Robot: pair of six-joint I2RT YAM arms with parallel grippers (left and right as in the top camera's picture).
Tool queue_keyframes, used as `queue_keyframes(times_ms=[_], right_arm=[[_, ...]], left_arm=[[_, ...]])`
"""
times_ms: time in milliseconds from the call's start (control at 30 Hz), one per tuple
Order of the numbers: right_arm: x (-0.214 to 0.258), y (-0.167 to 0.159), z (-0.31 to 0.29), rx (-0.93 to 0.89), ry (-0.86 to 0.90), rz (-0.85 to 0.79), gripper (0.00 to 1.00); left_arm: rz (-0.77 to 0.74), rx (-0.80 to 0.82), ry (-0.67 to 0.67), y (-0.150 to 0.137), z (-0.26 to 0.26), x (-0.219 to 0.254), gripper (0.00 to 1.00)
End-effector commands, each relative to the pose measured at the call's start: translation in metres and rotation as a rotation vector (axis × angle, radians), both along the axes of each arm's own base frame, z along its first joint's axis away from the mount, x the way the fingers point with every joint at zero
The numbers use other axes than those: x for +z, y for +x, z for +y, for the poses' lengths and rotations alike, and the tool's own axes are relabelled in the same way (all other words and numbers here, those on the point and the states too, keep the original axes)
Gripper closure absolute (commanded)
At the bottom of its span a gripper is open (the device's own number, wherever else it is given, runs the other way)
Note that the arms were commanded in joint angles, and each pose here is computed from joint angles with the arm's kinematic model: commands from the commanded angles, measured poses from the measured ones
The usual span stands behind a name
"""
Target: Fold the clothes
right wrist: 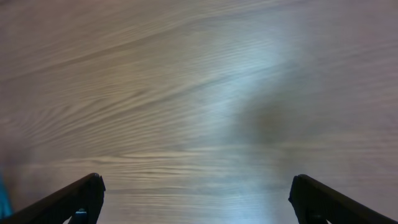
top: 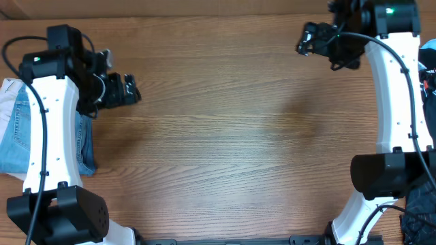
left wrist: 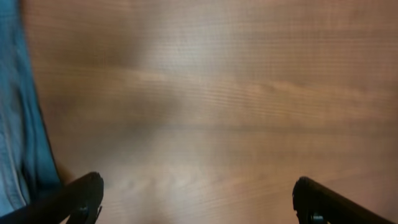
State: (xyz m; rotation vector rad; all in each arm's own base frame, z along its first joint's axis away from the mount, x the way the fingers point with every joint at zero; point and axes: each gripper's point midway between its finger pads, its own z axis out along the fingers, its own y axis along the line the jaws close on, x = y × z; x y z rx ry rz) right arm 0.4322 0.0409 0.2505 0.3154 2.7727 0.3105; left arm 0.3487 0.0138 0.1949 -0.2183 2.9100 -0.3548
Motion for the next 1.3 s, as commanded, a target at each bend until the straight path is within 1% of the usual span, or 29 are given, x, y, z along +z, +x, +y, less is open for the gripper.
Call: queue_keyframes(times_ms=[0,67,167,233,333,467,567,633,700,800,933,1000,1100,1267], right_arm=[[0.035,-0.021,-0.027,-0.103,-0.08,-0.062,0.0],[0.047,-0.034,-0.034,-0.119,-0.117,-0.078,0.0],[0.075,-0.053,-0.036,-0.129,-0.126,-0.141,0.0],[0.096,-0.066,-0.037,-0.134,-0.122,-0.204,0.0],[0.131,-0.085,-0.037,-0.141,-0.113,-0.324,0.0],[0.171,-0.118,-0.04,-0.16,-0.115,-0.475,0.0],[0.182,-0.141,-0.041,-0.167,-0.113,-0.545,0.0],[0.179,-0.156,-0.042,-0.171,-0.113,-0.567,0.0],[0.167,-0.169,-0.042,-0.172,-0.111,-0.584,0.0],[0.146,-0.185,-0.042,-0.175,-0.108,-0.619,0.0],[0.107,-0.201,-0.042,-0.178,-0.104,-0.657,0.0],[0.084,-0.206,-0.042,-0.18,-0.102,-0.659,0.0],[0.06,-0.208,-0.042,-0.18,-0.103,-0.655,0.0],[0.047,-0.207,-0.042,-0.177,-0.106,-0.621,0.0]], left_arm=[[-0.055,-0.055,0.001,-0.015,-0.013,0.028,0.0],[-0.087,-0.088,0.008,-0.026,-0.022,0.042,0.0],[-0.199,-0.134,0.023,-0.044,-0.04,0.073,0.0],[-0.292,-0.171,0.054,-0.059,-0.051,0.093,0.0],[-0.444,-0.159,0.14,-0.082,-0.055,0.119,0.0],[-0.664,-0.188,0.161,-0.115,-0.064,0.146,0.0],[-0.783,-0.183,0.159,-0.14,-0.061,0.158,0.0],[-0.844,-0.163,0.178,-0.157,-0.053,0.163,0.0],[-0.887,-0.149,0.227,-0.174,-0.042,0.164,0.0],[-0.893,-0.091,0.33,-0.193,-0.018,0.155,0.0],[-0.828,-0.03,0.44,-0.215,0.007,0.13,0.0],[-0.797,-0.046,0.435,-0.219,0.006,0.118,0.0],[-0.754,-0.067,0.428,-0.217,0.003,0.104,0.0],[-0.716,-0.089,0.418,-0.215,0.0,0.089,0.0]])
